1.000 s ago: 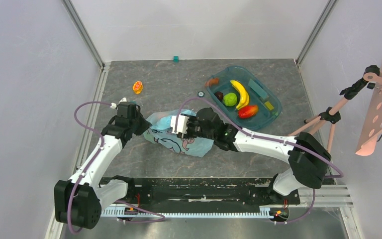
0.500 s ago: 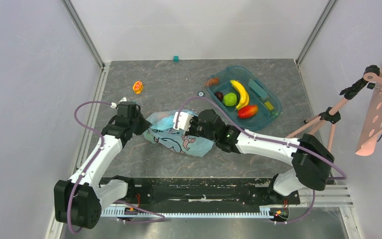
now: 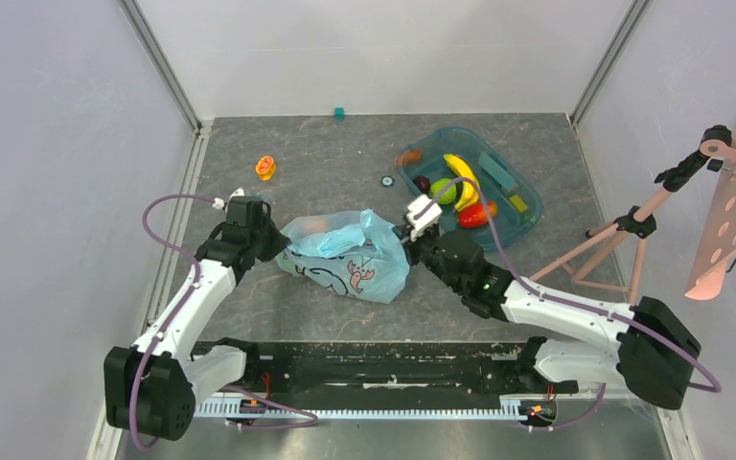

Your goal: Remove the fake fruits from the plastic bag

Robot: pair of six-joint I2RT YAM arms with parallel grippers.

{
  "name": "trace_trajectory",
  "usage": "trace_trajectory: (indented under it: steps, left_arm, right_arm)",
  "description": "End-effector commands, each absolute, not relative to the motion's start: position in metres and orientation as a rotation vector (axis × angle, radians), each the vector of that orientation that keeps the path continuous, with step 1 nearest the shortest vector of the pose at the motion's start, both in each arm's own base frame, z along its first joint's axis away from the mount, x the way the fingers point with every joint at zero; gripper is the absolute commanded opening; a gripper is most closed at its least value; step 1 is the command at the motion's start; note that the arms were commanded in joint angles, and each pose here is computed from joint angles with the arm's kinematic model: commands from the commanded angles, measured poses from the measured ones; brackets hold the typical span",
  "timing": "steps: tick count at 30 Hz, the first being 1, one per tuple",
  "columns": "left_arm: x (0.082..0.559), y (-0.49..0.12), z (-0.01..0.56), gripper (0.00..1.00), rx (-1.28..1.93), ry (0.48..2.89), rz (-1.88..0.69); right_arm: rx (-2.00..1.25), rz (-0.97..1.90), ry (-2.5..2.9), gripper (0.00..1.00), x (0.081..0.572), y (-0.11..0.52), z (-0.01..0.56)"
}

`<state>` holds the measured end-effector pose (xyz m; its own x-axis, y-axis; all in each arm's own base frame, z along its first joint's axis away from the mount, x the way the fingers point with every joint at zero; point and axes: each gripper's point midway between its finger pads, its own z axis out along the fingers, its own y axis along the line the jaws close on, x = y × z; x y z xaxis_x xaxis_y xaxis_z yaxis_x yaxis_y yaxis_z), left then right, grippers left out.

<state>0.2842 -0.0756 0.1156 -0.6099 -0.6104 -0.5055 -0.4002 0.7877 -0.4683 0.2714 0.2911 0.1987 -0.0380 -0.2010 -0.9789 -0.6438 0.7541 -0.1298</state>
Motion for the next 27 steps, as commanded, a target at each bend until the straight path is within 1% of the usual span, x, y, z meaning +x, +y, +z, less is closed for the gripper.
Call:
trace_trajectory:
  steps: [1,2,5,7,9,10,11,15,19,24,26,27]
  left_arm:
    - [0.293,-0.07,0.136,0.02,-0.685,2.252,-0.389]
    - [0.293,-0.071,0.137,0.03,-0.678,2.252,-0.393]
    - [0.295,-0.076,0.146,0.14,-0.616,2.25,-0.419]
    - [0.298,-0.079,0.159,0.31,-0.561,2.235,-0.437]
    - [0.297,-0.087,0.178,0.43,-0.475,2.21,-0.489]
    - [0.297,-0.089,0.19,0.53,-0.43,2.185,-0.509]
    - [0.296,-0.09,0.202,0.61,-0.399,2.151,-0.523]
    - [0.287,-0.098,0.245,0.63,-0.255,2.034,-0.576]
    - [0.267,-0.133,0.277,0.64,-0.042,1.939,-0.673]
    - [0.239,-0.179,0.281,0.67,0.279,1.836,-0.656]
    - [0.234,-0.188,0.281,0.68,0.363,1.784,-0.654]
    - [0.232,-0.192,0.28,0.7,0.418,1.754,-0.651]
  right_arm:
    - [-0.329,0.557,1.594,0.0,0.278,0.268,0.223]
    - [-0.322,0.588,1.587,0.0,0.275,0.268,0.225]
    - [-0.337,0.65,1.575,0.0,0.268,0.273,0.226]
    - [-0.365,0.672,1.578,0.0,0.265,0.278,0.225]
    - [-0.382,0.679,1.585,0.0,0.264,0.281,0.223]
    - [-0.385,0.68,1.587,0.0,0.264,0.281,0.222]
    - [-0.387,0.68,1.587,0.0,0.264,0.282,0.222]
    - [-0.384,0.683,1.584,0.0,0.265,0.283,0.226]
    - [-0.384,0.69,1.591,0.0,0.269,0.287,0.233]
    - [-0.393,0.763,1.645,0.0,0.274,0.304,0.249]
    - [-0.404,0.797,1.65,0.0,0.274,0.31,0.256]
    - [-0.412,0.812,1.647,0.0,0.273,0.313,0.26]
